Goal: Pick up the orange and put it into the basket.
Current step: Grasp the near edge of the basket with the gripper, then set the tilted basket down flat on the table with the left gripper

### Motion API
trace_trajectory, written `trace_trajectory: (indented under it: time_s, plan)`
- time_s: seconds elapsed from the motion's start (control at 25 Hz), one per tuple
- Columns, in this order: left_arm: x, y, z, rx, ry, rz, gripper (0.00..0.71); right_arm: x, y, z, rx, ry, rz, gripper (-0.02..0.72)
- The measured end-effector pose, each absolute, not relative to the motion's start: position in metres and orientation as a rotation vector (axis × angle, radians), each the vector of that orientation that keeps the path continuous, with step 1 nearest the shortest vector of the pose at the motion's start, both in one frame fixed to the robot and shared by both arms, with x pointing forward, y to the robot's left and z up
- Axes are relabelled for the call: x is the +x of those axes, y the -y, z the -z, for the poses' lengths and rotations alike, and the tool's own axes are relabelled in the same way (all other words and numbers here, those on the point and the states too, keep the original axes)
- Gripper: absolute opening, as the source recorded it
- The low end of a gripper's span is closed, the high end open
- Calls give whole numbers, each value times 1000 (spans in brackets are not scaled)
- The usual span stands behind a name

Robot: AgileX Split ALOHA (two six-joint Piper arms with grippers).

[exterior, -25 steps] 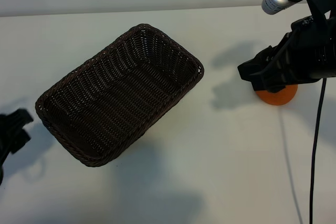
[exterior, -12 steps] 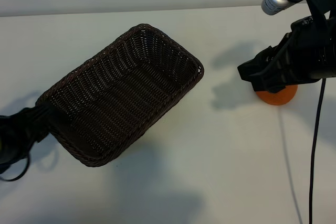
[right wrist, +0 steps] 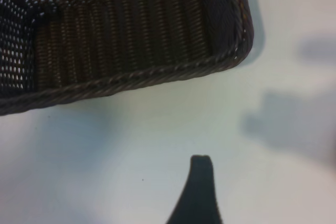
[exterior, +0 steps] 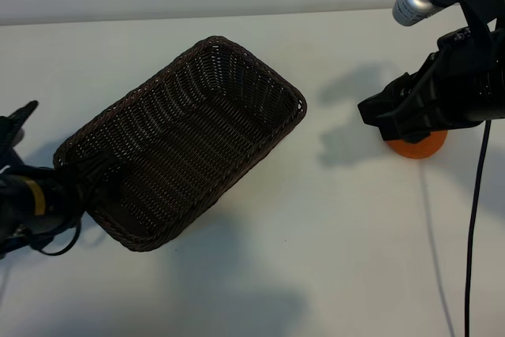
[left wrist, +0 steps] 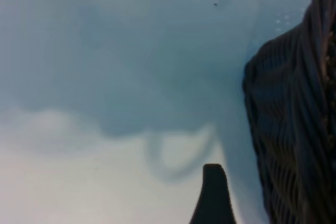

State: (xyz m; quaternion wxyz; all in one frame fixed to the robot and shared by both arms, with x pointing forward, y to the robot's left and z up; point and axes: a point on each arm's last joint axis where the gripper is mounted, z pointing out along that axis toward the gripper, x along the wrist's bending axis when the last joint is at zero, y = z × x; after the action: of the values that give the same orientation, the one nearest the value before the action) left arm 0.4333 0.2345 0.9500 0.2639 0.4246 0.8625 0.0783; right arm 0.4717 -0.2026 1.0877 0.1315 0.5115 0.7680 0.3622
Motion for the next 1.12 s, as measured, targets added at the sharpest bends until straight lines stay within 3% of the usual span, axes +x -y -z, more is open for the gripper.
trace_trajectory:
  time_s: [0.4, 0.52, 0.68, 1.12]
  plan:
    - [445, -226, -931, 1163, -2323, -156, 559, 470, 202, -1087, 1487, -2250, -1039, 598]
    - [445, -225, -931, 1161, -2313, -152, 434, 470, 202, -1087, 1483, -2255, -1036, 598]
    - [445, -225, -931, 1142, -2319, -144, 165, 470, 202, -1086, 1475, -2262, -1031, 598]
    - [449, -220, -936, 1139, -2231, -120, 154, 470, 202, -1086, 1467, -2267, -1029, 597]
